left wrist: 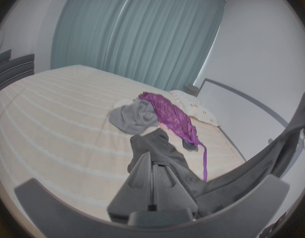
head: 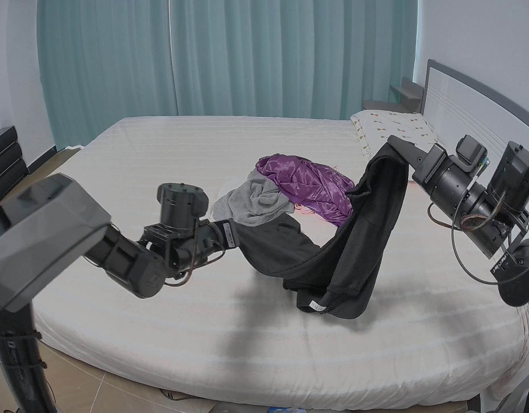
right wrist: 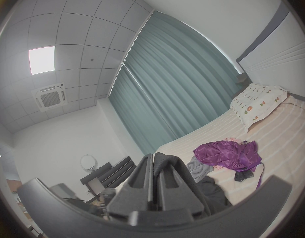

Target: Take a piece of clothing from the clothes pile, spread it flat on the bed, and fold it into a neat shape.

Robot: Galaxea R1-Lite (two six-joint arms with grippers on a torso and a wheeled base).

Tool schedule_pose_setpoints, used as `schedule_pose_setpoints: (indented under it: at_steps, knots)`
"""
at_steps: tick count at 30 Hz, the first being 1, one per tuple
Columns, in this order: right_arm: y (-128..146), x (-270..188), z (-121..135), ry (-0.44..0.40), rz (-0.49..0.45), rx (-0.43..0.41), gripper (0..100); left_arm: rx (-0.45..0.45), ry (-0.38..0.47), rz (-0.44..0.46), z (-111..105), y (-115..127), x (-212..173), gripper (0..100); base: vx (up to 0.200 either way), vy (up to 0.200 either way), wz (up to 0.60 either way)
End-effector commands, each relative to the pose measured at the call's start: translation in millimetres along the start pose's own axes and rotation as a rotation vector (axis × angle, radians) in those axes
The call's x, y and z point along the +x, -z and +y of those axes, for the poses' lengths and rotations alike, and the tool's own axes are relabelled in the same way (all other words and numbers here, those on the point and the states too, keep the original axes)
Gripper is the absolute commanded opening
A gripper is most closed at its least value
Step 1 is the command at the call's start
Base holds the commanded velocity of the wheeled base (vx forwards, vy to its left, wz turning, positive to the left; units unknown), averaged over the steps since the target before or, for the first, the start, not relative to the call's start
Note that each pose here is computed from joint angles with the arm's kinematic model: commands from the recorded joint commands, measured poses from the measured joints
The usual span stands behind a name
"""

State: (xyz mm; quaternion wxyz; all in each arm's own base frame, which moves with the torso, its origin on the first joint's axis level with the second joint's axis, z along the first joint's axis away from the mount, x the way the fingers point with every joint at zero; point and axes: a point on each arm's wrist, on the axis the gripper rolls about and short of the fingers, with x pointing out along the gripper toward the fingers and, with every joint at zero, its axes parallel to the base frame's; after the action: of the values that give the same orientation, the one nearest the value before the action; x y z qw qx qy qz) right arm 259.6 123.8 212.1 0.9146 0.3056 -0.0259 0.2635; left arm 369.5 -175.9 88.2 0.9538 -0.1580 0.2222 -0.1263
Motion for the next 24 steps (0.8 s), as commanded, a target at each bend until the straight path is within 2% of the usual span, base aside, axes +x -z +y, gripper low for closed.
schedule_pose_setpoints:
  at_steps: [1,3,4,8,10,13,16,17,19,21,24]
  knots:
    - [3,38,-38,0.101,-0.054,-0.019,0,-0.047,-0.012,-0.160,0,-50,-74,0,0.000,0.000,0.00]
    - [-2,44,-37,0.102,-0.092,-0.027,0,-0.051,-0.018,-0.178,0,-54,-81,0,0.000,0.000,0.00]
    - [-14,55,-34,0.096,-0.167,-0.036,0,-0.059,-0.026,-0.210,3,-62,-94,0,0.000,0.000,0.00]
    - [-47,68,-18,0.049,-0.295,-0.075,0,-0.077,-0.018,-0.273,5,-77,-119,0,0.000,0.000,0.00]
    - [-62,69,-10,0.021,-0.351,-0.098,0,-0.118,0.005,-0.321,2,-87,-134,0,0.000,0.000,0.00]
    - [-66,64,-3,0.005,-0.361,-0.103,0,-0.165,0.030,-0.359,-1,-95,-150,0,0.000,0.000,0.00]
    - [-35,54,-12,0.039,-0.241,-0.080,0,-0.202,0.028,-0.309,5,-79,-158,0,0.000,0.000,0.00]
    - [-34,54,-13,0.042,-0.236,-0.078,0,-0.203,0.027,-0.306,6,-78,-158,0,0.000,0.000,0.00]
    - [4,43,-34,0.112,-0.092,-0.061,0,-0.251,0.008,-0.239,11,-58,-155,0,0.000,0.000,0.00]
    - [26,38,-46,0.144,-0.013,-0.035,0,-0.302,0.001,-0.200,13,-47,-152,0,0.000,0.000,0.00]
    - [50,35,-56,0.156,0.035,0.017,0,-0.332,0.001,-0.135,13,-30,-149,0,0.000,0.000,0.00]
